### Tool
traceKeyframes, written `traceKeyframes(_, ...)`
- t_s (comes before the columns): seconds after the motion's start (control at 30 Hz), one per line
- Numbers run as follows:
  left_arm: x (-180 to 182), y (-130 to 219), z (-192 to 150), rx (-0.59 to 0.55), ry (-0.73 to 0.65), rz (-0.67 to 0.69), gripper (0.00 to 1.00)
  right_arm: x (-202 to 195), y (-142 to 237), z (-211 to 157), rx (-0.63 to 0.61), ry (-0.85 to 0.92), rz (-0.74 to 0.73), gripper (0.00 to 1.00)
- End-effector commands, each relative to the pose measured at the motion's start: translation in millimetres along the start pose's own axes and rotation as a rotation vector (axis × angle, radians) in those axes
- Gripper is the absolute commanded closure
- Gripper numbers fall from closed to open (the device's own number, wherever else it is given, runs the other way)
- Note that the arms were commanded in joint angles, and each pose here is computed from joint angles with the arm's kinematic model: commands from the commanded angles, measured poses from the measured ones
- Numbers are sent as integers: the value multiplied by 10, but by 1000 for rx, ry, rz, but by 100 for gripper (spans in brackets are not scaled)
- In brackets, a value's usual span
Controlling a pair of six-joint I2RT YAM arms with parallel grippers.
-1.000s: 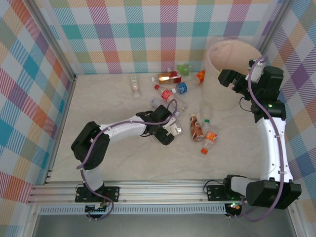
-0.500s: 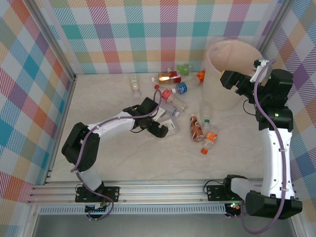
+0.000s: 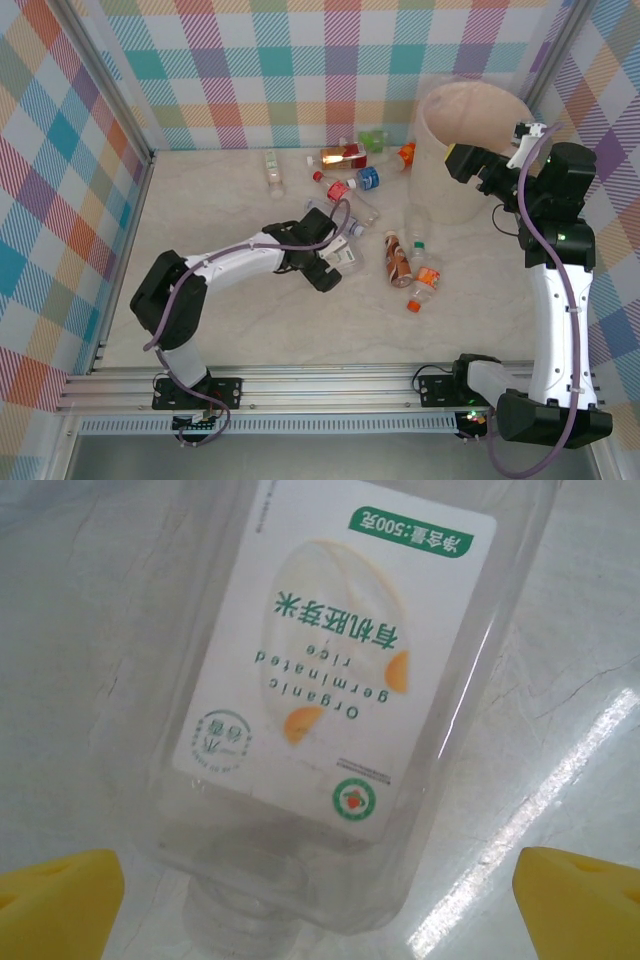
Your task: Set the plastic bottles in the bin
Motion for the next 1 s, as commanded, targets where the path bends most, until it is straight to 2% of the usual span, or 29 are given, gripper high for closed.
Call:
traceKeyframes(0.0, 37, -54, 64, 33, -88, 46, 0, 14, -5, -3, 2, 2, 7, 0)
traceKeyframes(0.2, 130, -282, 138, 72, -154, 154, 0, 4, -11, -10, 6, 3, 1, 0)
traceKeyframes(0.37, 20, -419, 89, 116, -143, 52, 1, 4, 4, -18, 10, 5, -6, 0)
traceKeyframes(0.4, 7, -431, 77, 119, -133, 32, 3, 4, 6, -23, 13, 7, -8, 0)
traceKeyframes(0.5, -19, -414, 71, 112, -98, -10, 22, 27, 8, -37, 23, 15, 12, 0)
traceKeyframes(0.53, -16, -395, 71, 106, -85, -18, 25, 35, 0, -47, 26, 15, 25, 0)
traceKeyframes(0.67, 48, -257, 112, 41, -15, -16, 26, 86, -42, -123, 47, 15, 99, 0)
traceKeyframes(0.77, 153, -95, 149, -27, 65, -12, 33, 64, -83, -170, 59, -6, 111, 0)
traceKeyframes(0.87, 270, 101, 203, -121, 159, 29, 45, 61, -140, -231, 71, -23, 144, 0)
traceKeyframes(0.97, 293, 326, 241, -210, 240, 28, 51, 64, -228, -331, 91, -40, 183, 0)
Point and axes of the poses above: each hand's point on the last joint's axis, 136 mm out from that joint toward the fingers, its own y axis back along the fingers, its own x axis along the line the jaws close on, z = x × y, the point moved 5 cm from there along y, back along the fingers, and after that the axes turned 10 degrees about y, right-handed, at the moved point
